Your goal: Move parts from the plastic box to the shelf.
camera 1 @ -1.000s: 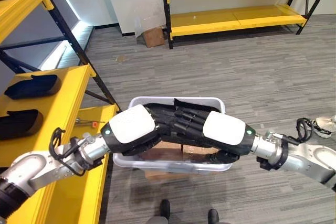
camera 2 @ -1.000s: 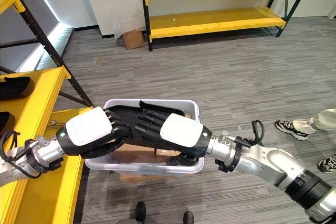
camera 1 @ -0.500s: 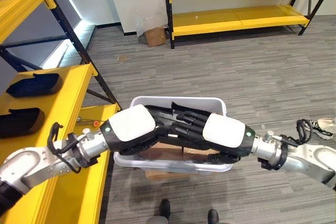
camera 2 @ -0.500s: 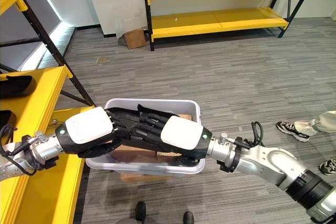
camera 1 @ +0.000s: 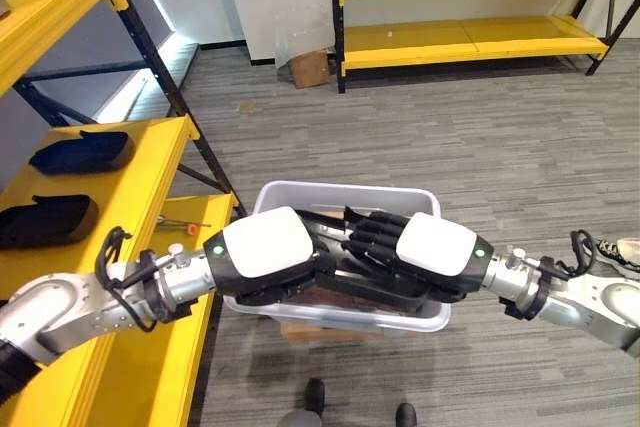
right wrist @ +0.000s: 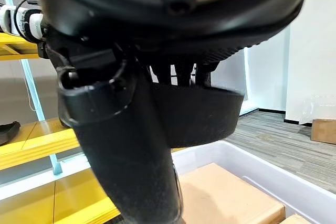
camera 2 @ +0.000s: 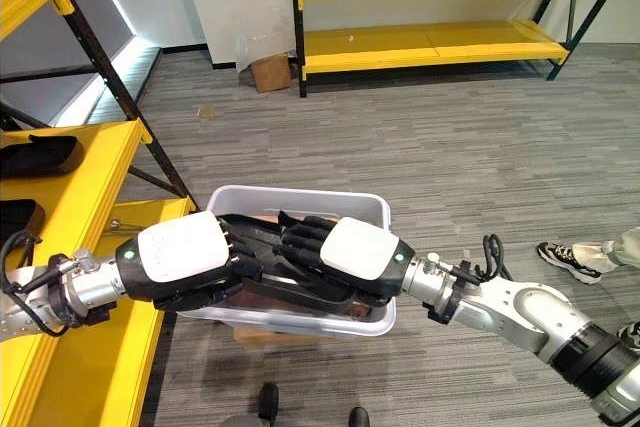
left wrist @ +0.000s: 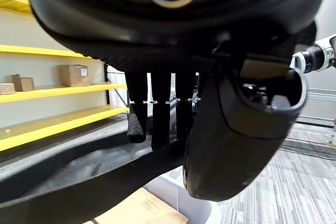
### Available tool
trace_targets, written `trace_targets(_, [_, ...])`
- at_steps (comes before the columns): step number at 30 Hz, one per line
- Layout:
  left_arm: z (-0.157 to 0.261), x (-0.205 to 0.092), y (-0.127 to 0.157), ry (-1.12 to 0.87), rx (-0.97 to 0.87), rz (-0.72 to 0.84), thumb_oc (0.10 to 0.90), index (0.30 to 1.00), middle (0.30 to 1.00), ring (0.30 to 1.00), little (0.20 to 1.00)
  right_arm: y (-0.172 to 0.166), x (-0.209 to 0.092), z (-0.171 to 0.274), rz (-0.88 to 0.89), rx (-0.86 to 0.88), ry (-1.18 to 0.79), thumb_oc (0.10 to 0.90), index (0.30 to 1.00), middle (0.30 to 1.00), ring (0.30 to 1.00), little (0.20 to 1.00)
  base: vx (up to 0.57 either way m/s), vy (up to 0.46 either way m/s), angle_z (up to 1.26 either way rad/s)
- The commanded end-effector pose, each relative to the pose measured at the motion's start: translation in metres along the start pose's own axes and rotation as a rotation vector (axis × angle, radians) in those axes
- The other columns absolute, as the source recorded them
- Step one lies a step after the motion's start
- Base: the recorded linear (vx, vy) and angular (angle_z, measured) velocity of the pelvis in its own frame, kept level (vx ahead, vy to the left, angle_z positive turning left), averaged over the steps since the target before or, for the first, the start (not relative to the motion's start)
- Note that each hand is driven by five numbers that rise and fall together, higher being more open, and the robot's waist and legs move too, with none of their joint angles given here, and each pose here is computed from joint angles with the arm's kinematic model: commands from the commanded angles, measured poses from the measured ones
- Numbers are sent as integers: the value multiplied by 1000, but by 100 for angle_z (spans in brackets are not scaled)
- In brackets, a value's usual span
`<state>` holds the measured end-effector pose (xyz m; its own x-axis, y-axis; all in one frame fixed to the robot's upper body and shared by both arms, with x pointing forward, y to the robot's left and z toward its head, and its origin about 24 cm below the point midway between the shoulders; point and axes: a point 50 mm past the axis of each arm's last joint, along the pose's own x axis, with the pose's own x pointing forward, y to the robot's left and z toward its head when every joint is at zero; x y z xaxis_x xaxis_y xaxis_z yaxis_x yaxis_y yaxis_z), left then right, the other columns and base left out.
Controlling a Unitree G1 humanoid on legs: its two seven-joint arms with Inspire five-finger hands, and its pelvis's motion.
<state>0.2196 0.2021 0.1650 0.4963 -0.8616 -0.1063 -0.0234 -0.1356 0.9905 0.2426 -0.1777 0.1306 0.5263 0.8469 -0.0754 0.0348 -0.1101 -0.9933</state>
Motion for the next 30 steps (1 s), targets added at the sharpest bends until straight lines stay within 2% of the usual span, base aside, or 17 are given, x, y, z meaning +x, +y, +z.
trace_targets(1, [23,14,49,-187,-24,442,400,300,300,300,300,-29,16,11,-199,60,-93,400,300,300,300,300,0,0,0])
trace_targets(9, [20,32,43,-187,-66,598,400,300,300,300,300,-21,26,20,-249,111,-124,400,300,300,300,300,-9,-14,0])
trace_targets(14, [10,40,40,-106,-112,681,400,300,300,300,300,-18,31,23,-292,171,-101,400,300,300,300,300,-21,-42,0])
trace_targets(16, [10,43,38,-86,-118,686,418,325,325,325,325,-17,32,23,-326,197,-85,400,300,300,300,300,-17,-49,-4])
trace_targets(18, [6,42,35,-41,-139,696,592,569,569,569,569,-15,33,24,-360,225,-59,400,300,300,300,300,-23,-53,-2])
trace_targets(20, [2,42,30,8,-174,696,622,610,610,610,610,-10,32,21,-401,246,5,400,300,300,300,300,-26,-53,-1])
trace_targets(21, [2,40,26,26,-176,699,869,956,956,956,956,-8,30,17,-438,280,66,400,300,300,300,300,-26,-58,0])
trace_targets(22, [1,38,22,45,-183,703,900,1000,1000,1000,1000,-5,28,13,-474,312,124,400,300,300,300,300,-18,-43,0])
trace_targets(27, [0,28,13,114,-205,738,900,1000,1000,1000,1000,15,21,5,-570,405,291,400,300,300,300,300,-33,-53,-1])
trace_targets(30, [-5,9,9,238,-210,817,900,1000,1000,1000,1000,35,14,12,-579,451,366,400,300,300,300,300,-98,-121,0])
